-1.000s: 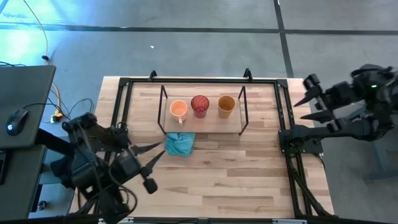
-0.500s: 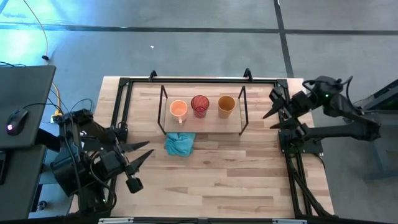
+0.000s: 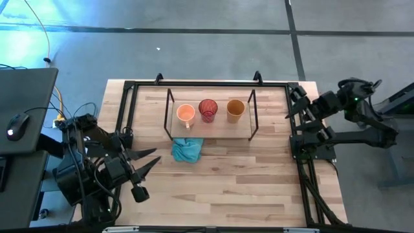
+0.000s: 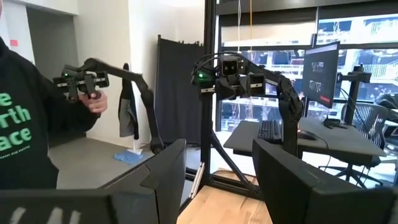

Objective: Stack small to large cups/mugs on shelf
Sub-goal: Return to Home Position

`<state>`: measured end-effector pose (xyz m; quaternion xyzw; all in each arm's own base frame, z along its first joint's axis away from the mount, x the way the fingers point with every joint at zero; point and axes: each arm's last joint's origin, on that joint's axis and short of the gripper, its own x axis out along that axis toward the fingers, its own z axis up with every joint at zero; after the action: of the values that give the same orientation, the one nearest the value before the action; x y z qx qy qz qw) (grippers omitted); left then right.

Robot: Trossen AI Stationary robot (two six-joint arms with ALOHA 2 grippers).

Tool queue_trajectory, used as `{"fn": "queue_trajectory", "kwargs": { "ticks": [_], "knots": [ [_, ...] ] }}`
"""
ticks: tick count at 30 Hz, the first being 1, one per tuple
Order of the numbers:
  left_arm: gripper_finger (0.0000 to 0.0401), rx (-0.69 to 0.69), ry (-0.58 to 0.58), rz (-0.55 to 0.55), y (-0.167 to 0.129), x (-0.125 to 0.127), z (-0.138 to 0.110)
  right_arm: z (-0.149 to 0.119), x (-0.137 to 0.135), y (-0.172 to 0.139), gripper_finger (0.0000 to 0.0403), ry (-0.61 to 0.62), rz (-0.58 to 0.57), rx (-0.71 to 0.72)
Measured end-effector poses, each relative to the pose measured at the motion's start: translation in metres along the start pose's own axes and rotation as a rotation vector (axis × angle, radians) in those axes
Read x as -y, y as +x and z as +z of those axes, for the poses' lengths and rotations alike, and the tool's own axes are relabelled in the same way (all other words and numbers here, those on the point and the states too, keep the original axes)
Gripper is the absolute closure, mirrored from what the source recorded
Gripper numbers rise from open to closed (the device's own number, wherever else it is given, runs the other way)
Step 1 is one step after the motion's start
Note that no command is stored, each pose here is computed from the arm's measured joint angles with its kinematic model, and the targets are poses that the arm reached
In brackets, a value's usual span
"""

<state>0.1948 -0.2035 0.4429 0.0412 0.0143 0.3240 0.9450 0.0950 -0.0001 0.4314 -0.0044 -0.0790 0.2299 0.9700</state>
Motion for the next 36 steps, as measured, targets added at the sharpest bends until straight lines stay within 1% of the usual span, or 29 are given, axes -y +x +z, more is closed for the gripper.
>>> {"fn": "queue_trajectory", "kwargs": {
  "ticks": [3, 8, 10, 16, 23, 29, 36],
  "knots": [
    [0.0296, 0.000, 0.016, -0.001, 0.000, 0.000, -0.001, 0.000, 0.000, 0.000, 0.0226, -0.001, -0.001, -0.003],
    [0.0315, 0.003, 0.110, -0.035, -0.010, 0.005, -0.015, -0.001, 0.000, 0.000, 0.0226, -0.013, -0.002, -0.006],
    [0.0324, 0.005, 0.122, -0.053, -0.015, 0.003, -0.017, -0.001, 0.000, 0.000, 0.0226, -0.008, -0.002, -0.006],
    [0.0341, 0.010, 0.113, -0.065, -0.018, -0.010, -0.013, -0.001, 0.000, 0.000, 0.0226, 0.015, -0.003, -0.006],
    [0.0345, 0.014, 0.203, -0.063, -0.017, -0.014, -0.011, 0.000, 0.002, 0.000, 0.0226, 0.074, -0.053, 0.005],
    [0.0345, 0.013, 0.236, -0.064, -0.017, -0.020, -0.005, 0.000, 0.002, 0.000, 0.0226, 0.088, -0.069, 0.008],
    [0.0345, 0.015, 0.265, -0.064, -0.016, -0.032, 0.019, 0.000, 0.003, 0.000, 0.0226, 0.088, -0.097, 0.011]
  ]
}}
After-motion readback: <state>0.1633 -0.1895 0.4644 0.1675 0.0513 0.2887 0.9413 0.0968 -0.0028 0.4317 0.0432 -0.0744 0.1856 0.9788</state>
